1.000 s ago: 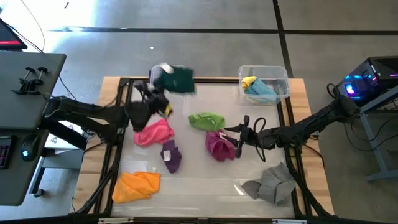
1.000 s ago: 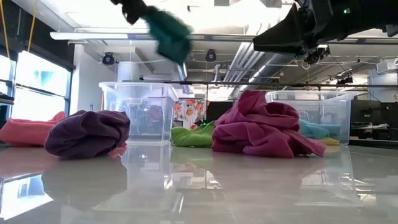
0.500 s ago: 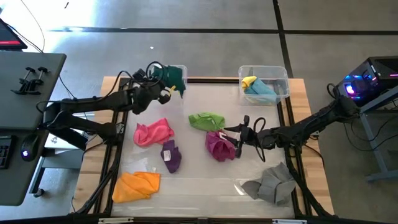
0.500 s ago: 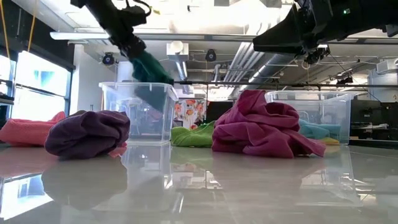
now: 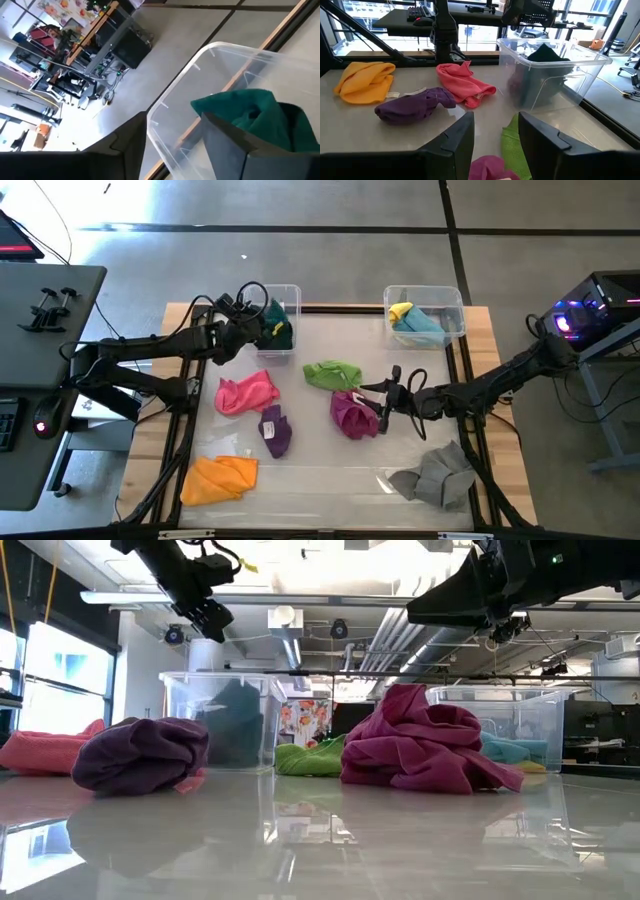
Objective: Sort towels by color in basket
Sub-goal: Put the light green towel into the right transparent bin
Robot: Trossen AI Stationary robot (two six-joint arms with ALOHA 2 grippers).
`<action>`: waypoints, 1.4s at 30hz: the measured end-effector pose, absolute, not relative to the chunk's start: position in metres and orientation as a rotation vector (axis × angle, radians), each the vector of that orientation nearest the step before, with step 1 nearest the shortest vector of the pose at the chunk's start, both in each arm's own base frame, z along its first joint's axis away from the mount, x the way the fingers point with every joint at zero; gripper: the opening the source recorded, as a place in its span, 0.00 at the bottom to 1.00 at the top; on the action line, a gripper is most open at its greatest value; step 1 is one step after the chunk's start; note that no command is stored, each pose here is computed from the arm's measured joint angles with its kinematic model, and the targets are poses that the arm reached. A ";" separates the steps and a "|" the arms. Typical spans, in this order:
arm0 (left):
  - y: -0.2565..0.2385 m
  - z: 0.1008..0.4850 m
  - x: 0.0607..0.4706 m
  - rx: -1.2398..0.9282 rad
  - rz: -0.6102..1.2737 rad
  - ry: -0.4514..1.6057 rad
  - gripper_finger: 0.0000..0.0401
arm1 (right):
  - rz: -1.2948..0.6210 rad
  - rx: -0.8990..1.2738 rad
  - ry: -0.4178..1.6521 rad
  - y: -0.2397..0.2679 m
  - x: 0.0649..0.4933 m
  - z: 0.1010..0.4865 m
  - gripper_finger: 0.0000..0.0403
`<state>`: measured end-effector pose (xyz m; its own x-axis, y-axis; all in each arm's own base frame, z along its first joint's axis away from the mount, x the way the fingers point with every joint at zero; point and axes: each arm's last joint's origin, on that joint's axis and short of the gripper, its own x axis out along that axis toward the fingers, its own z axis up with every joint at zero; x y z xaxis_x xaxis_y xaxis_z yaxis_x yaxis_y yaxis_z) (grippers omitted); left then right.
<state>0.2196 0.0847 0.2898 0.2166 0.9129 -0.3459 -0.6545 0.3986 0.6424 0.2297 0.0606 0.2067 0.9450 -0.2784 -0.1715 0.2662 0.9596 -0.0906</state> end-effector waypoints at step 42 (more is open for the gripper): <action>-0.011 0.197 0.290 0.277 -0.008 0.102 0.45 | -0.324 -0.054 0.218 0.045 0.233 0.203 0.36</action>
<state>0.2903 -0.0113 0.1972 0.9948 0.0058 -0.1013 0.0222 0.9619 0.2725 0.2329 0.0450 0.2033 0.9247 -0.3218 -0.2034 0.3102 0.9466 -0.0877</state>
